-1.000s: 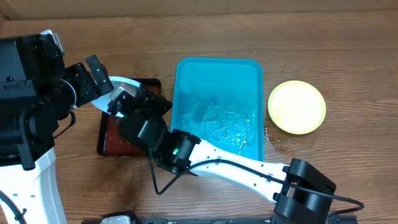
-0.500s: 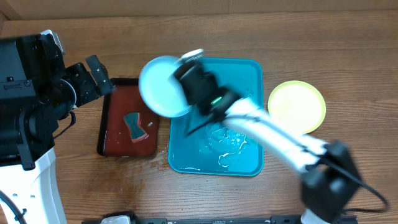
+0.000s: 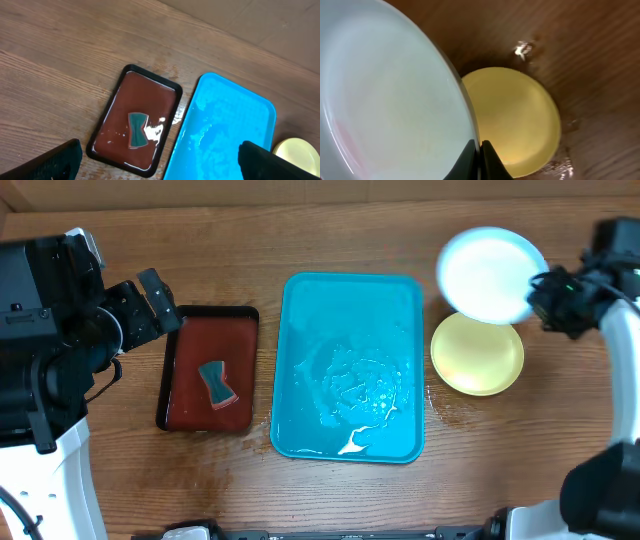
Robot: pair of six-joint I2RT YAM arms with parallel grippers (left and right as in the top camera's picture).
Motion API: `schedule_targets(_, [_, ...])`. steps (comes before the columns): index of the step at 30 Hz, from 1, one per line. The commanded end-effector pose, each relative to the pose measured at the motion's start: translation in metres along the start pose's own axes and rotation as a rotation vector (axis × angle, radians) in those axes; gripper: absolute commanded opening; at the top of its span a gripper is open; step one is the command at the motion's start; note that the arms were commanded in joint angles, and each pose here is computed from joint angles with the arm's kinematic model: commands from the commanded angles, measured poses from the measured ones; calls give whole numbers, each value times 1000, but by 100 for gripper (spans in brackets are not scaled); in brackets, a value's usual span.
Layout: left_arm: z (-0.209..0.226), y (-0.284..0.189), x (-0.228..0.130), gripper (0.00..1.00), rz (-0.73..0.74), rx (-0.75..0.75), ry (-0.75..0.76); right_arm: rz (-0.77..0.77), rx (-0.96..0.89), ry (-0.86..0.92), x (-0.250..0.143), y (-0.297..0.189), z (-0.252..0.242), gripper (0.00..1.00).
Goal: Clean dirty plates on tray and stack at the side
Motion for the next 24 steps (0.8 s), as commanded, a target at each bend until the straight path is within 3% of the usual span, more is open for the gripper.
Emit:
schedule_targets(1, [-1, 0, 2, 100, -4, -8, 6, 114, -33, 83, -8, 30, -33, 4])
schedule_targets(7, [-1, 0, 2, 100, -4, -7, 6, 257, -117, 96, -49, 65, -63, 4])
schedule_targets(10, [-1, 0, 2, 100, -4, -8, 6, 257, -148, 93, -54, 71, -70, 7])
schedule_targets(12, [-1, 0, 2, 100, -4, -8, 6, 252, -128, 89, -53, 72, -67, 32])
schedule_targets(13, [-1, 0, 2, 100, -4, -7, 6, 248, -100, 62, -52, 70, -63, 38])
schedule_targets(17, [-1, 0, 2, 100, -4, -8, 5, 192, 28, -61, -47, 41, -42, 53])
schedule_targets(22, [-2, 0, 2, 100, -1, -15, -2, 114, 390, -343, -74, -37, 17, 70])
schedule_targets(23, [-2, 0, 2, 100, -1, -15, -1, 102, 476, -406, -88, -57, 30, 79])
schedule_targets(24, [-2, 0, 2, 100, -1, -15, -1, 94, 517, -435, -96, -68, 37, 100])
Point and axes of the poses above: each gripper's point midway between its finger pads, its own y axis out along the fingers, its own z axis along the line the jaws close on, x = y × z, the point moved 5 cm from there along -y, back along the fingers
